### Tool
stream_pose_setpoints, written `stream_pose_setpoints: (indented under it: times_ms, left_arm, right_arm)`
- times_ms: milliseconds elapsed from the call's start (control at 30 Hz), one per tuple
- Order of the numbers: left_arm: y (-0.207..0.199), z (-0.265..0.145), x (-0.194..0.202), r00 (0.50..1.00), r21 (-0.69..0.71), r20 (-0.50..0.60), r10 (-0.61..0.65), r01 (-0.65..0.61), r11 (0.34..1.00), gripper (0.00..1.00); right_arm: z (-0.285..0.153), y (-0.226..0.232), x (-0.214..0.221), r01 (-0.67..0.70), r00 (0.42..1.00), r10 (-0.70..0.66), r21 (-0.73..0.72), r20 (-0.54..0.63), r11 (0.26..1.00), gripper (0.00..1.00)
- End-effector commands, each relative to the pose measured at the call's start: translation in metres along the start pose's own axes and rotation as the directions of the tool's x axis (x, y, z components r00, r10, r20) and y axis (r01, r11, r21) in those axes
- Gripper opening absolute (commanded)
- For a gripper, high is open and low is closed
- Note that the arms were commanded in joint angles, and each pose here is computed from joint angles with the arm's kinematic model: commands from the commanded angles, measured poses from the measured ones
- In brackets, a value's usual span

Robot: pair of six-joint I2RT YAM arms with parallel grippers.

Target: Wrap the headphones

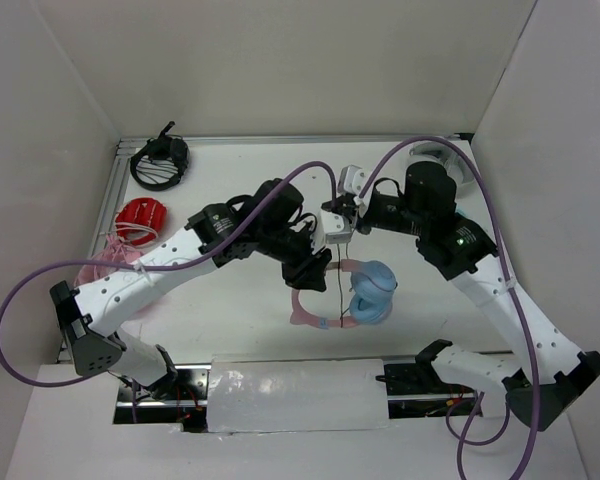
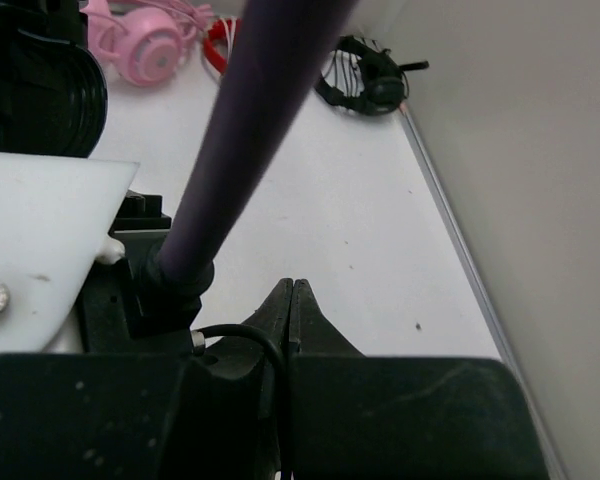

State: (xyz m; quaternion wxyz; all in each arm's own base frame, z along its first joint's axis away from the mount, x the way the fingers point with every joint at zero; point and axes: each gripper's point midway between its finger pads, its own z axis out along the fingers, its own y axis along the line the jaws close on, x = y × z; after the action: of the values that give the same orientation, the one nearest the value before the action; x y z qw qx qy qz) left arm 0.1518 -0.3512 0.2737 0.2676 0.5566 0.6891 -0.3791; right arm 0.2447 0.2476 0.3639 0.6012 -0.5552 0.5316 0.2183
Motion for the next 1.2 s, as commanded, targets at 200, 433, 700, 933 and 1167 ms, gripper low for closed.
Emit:
stream_pose_setpoints:
  times_ms: [200, 433, 700, 933, 1167]
  left_arm:
    - [-0.018, -0.017, -0.072, 0.966, 0.007, 0.226, 0.125, -0.13, 0.992, 0.0]
    - [-0.042, -0.049, -0.094, 0.922, 0.012, 0.318, 0.221, -0.237, 0.971, 0.0]
    - [-0.079, -0.116, -0.139, 0.82, -0.044, 0.436, 0.371, -0.393, 0.919, 0.0]
    - [-0.099, -0.134, -0.149, 0.773, -0.019, 0.496, 0.395, -0.445, 0.895, 0.0]
    - [-0.108, -0.157, -0.167, 0.749, -0.055, 0.535, 0.391, -0.431, 0.901, 0.0]
  right_arm:
    - [0.022, 0.004, -0.021, -0.103, 0.989, 0.107, -0.045, 0.101, 0.994, 0.0]
    - [0.036, -0.013, 0.03, -0.146, 0.989, 0.146, 0.001, -0.036, 0.989, 0.04]
    - [0.01, 0.011, 0.017, -0.05, 0.994, 0.077, -0.302, 0.078, 0.952, 0.23]
    - [0.011, 0.021, 0.026, -0.092, 0.988, 0.131, -0.394, 0.075, 0.914, 0.23]
    - [0.03, 0.049, 0.054, -0.201, 0.952, 0.292, -0.528, 0.094, 0.825, 0.32]
